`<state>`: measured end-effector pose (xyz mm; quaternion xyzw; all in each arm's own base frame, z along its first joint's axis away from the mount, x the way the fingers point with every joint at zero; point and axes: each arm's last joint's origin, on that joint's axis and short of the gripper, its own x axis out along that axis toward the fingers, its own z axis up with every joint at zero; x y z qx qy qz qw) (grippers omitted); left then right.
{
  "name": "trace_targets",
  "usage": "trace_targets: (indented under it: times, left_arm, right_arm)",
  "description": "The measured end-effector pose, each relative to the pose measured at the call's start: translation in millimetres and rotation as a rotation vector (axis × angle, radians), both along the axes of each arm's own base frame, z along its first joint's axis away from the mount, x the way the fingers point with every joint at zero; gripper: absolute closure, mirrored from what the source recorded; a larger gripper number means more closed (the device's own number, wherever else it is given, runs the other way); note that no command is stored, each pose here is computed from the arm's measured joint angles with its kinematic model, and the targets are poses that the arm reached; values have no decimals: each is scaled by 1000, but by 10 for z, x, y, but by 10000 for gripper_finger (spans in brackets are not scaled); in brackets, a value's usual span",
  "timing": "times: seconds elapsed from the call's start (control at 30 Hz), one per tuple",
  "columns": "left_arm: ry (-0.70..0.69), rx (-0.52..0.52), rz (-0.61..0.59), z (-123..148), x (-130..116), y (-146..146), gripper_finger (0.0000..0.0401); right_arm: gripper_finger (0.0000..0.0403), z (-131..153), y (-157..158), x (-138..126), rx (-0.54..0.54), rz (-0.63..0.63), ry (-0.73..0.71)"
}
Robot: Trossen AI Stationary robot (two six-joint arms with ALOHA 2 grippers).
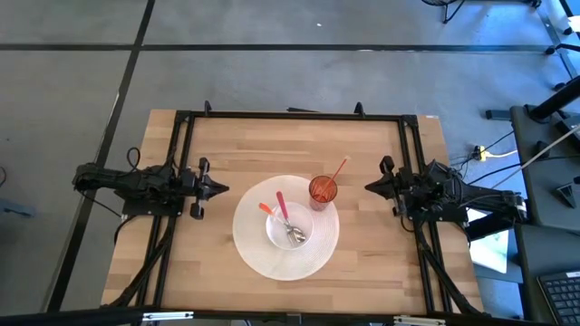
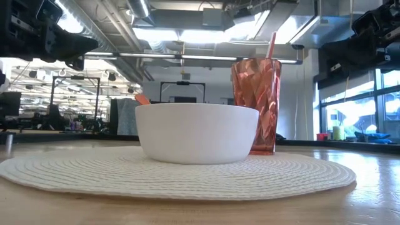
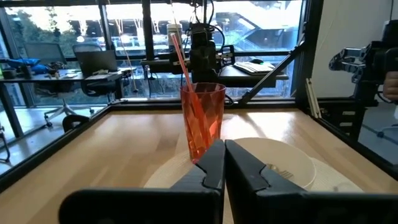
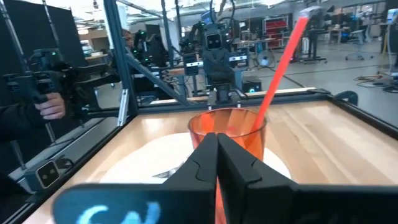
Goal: Pick & Place Utensil
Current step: Return to Home Position
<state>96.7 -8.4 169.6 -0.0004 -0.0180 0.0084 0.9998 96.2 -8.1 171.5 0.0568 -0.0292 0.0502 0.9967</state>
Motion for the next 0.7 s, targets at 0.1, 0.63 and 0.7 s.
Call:
trace_targets:
  times: [0.1,0.63,0.7]
  left_arm:
    - [0,-2,0,0,0,0,397]
    - [-1,0,0,1,0,0,392]
    - [-1,-1,0,1,0,0,391]
  right_arm:
    - [395,0,-1,0,1,-2,0]
    - [359,1,-1,0,-3,-3,0]
    - [359,-1,-1,0,-2,-3,1]
